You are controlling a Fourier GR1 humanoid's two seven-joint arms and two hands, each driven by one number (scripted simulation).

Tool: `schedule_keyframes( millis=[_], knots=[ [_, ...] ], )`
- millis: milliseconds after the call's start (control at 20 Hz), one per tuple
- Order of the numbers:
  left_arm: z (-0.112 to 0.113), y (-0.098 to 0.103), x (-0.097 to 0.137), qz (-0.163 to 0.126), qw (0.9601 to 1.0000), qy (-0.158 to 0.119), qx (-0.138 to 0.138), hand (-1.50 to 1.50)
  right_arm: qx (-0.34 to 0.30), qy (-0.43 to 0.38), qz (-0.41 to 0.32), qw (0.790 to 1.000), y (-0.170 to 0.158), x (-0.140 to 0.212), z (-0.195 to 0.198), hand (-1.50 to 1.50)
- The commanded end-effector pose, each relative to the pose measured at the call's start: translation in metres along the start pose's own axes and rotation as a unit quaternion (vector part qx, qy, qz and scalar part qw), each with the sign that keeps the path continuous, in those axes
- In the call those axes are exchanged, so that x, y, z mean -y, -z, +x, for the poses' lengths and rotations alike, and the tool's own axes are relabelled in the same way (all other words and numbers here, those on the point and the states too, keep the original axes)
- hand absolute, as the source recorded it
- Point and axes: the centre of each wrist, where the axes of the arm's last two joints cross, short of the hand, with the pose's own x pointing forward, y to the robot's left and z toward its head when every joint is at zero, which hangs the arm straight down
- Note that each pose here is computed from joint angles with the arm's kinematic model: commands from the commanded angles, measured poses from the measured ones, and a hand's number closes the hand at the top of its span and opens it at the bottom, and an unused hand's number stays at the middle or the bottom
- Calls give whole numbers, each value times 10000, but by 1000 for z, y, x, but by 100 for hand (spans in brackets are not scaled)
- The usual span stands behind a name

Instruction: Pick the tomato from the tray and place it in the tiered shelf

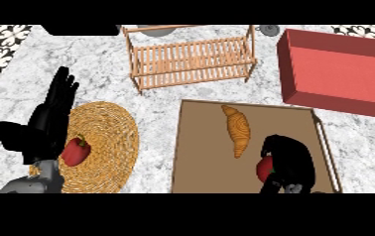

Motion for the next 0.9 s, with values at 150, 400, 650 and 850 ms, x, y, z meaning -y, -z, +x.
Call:
schedule_keyframes(
  millis=[150,400,650,850],
  knots=[
    [9,4,10,-89,9999,-71,54,0,1140,-402,-149,9926,-42,-23,112,150],
    [8,9,16,-185,9998,10,63,0,1785,-46,135,9838,-70,-25,148,150],
    [10,14,14,-157,9998,-62,60,0,2057,531,136,9771,-88,-8,173,150],
    [-5,4,14,-90,9999,-79,47,0,2347,1782,-473,9544,-113,37,174,150]
  ],
)
